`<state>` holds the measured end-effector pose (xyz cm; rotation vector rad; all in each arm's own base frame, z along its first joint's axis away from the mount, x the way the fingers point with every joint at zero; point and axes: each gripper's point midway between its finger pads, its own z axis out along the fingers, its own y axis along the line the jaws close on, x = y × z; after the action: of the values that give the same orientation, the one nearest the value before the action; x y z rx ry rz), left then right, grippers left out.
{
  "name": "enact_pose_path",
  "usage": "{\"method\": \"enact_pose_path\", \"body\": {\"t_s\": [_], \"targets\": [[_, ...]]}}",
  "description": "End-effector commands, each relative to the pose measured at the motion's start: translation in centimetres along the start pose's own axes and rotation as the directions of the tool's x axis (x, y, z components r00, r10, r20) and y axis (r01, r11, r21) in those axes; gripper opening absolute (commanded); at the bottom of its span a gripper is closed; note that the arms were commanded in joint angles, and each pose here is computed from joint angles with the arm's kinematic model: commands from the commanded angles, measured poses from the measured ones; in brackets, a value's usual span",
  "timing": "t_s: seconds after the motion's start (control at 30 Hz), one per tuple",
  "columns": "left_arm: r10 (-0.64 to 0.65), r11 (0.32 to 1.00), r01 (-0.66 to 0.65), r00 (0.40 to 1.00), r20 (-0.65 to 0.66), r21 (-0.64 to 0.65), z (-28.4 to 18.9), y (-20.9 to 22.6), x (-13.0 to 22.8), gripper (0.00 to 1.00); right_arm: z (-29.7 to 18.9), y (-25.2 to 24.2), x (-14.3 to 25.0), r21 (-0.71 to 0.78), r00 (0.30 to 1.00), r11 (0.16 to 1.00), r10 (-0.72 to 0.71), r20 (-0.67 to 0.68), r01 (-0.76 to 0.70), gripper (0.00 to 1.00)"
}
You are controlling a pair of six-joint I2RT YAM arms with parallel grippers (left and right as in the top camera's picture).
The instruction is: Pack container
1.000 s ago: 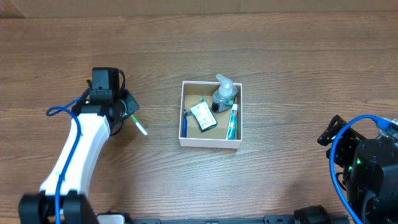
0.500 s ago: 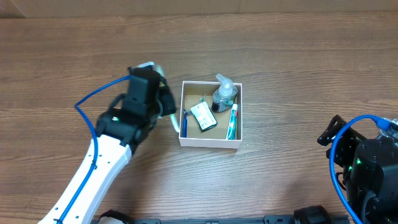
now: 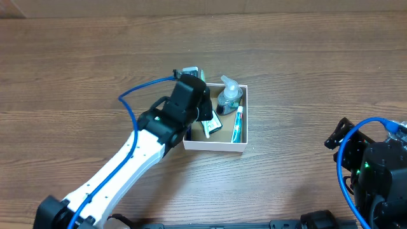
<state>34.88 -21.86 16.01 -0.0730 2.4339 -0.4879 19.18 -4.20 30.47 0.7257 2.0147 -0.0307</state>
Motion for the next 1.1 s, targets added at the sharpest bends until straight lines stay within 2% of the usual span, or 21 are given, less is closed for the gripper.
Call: {"method": "enact_pose_path", "body": {"t_s": [0.0, 0.1, 0.3, 0.5, 0.6, 0.77, 1.07], "targets": [[-0.009, 1.0, 0.009, 1.0, 0.021, 0.01, -0.1, -0.8, -0.7, 0.52, -0.4, -0.1, -0.7, 0.005, 1.0, 1.0, 0.015, 0.026, -0.016, 1.0], [-0.011, 1.0, 0.011, 0.999, 0.03, 0.014, -0.4, -0.8, -1.0, 0.78, -0.4, -0.1, -0.7, 0.005, 1.0, 1.0, 0.015, 0.026, -0.016, 1.0], [-0.022, 1.0, 0.023, 0.992, 0.122, -0.005, -3.7, 0.8, -4.1, 1.0, -0.4, -0.1, -0.7, 0.005, 1.0, 1.0, 0.015, 0.026, -0.016, 1.0], [-0.107, 0.976, 0.158, 0.947, 0.304, -0.15, -8.8, 7.4, -8.5, 1.0, -0.4, -0.1, -0.7, 0.005, 1.0, 1.0, 0.015, 0.026, -0.016, 1.0], [-0.132, 0.951, 0.22, 0.925, 0.356, -0.217, -10.2, 10.4, -9.6, 1.0, -0.4, -0.1, -0.7, 0.005, 1.0, 1.0, 0.015, 0.026, -0.016, 1.0], [-0.165, 0.915, 0.269, 0.931, 0.326, -0.302, -10.5, 13.7, -8.6, 1.0, -0.4, -0.1, -0.7, 0.005, 1.0, 1.0, 0.015, 0.026, -0.016, 1.0], [-0.17, 0.902, 0.259, 0.949, 0.266, -0.346, -10.2, 14.5, -7.0, 1.0, -0.4, -0.1, -0.7, 0.005, 1.0, 1.0, 0.015, 0.026, -0.016, 1.0]]}}
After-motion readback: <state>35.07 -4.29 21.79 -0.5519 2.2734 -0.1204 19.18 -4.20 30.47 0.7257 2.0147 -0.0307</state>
